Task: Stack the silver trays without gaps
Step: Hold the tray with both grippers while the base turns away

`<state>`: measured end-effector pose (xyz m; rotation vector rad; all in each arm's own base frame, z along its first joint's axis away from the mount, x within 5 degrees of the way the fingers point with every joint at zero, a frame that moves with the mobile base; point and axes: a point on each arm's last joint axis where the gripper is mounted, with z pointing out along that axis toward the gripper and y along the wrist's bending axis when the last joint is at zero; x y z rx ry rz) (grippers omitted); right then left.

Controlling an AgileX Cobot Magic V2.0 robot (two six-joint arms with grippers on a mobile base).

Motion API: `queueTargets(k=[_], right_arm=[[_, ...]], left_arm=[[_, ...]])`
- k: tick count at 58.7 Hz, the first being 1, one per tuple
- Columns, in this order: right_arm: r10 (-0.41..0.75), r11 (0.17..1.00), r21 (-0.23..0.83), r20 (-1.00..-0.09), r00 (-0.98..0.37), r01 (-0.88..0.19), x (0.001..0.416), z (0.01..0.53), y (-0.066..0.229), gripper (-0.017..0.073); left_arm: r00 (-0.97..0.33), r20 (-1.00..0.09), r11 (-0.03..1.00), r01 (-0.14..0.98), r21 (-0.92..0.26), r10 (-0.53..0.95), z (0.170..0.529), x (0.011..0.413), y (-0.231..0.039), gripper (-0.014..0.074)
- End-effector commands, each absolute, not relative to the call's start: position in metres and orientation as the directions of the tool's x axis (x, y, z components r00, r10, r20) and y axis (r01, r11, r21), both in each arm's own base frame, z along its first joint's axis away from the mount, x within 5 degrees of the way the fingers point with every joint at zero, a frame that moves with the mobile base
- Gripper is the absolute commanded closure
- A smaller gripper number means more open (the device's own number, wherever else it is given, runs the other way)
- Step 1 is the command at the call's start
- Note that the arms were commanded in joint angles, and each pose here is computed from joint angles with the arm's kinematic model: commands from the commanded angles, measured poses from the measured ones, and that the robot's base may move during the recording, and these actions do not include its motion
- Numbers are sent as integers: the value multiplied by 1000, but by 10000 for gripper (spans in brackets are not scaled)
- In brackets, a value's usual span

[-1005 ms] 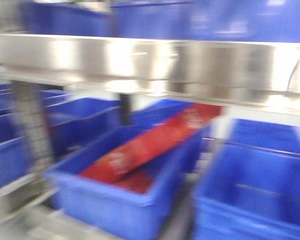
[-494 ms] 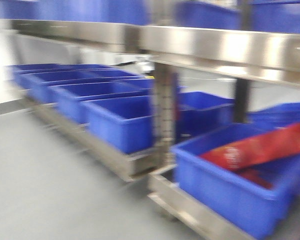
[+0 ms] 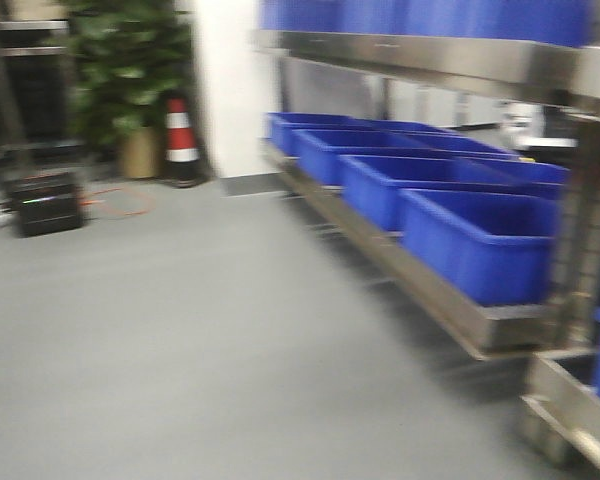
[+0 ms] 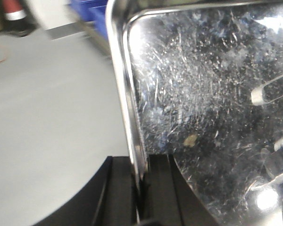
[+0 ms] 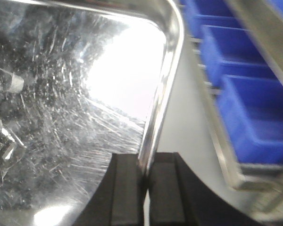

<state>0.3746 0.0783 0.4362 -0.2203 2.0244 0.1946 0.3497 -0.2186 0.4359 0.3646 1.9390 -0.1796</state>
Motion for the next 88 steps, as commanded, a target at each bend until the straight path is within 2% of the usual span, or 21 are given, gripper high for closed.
queueTargets(k=[1, 88], right_arm=[[-47, 958, 67, -922, -384, -277, 371, 448, 88, 638], [-47, 958, 67, -922, -384, -277, 371, 448, 88, 638]], left_arm=[[-273, -955, 920, 391, 1, 117, 451, 342, -227, 594], [-272, -955, 920, 392, 1, 116, 452, 342, -227, 594]])
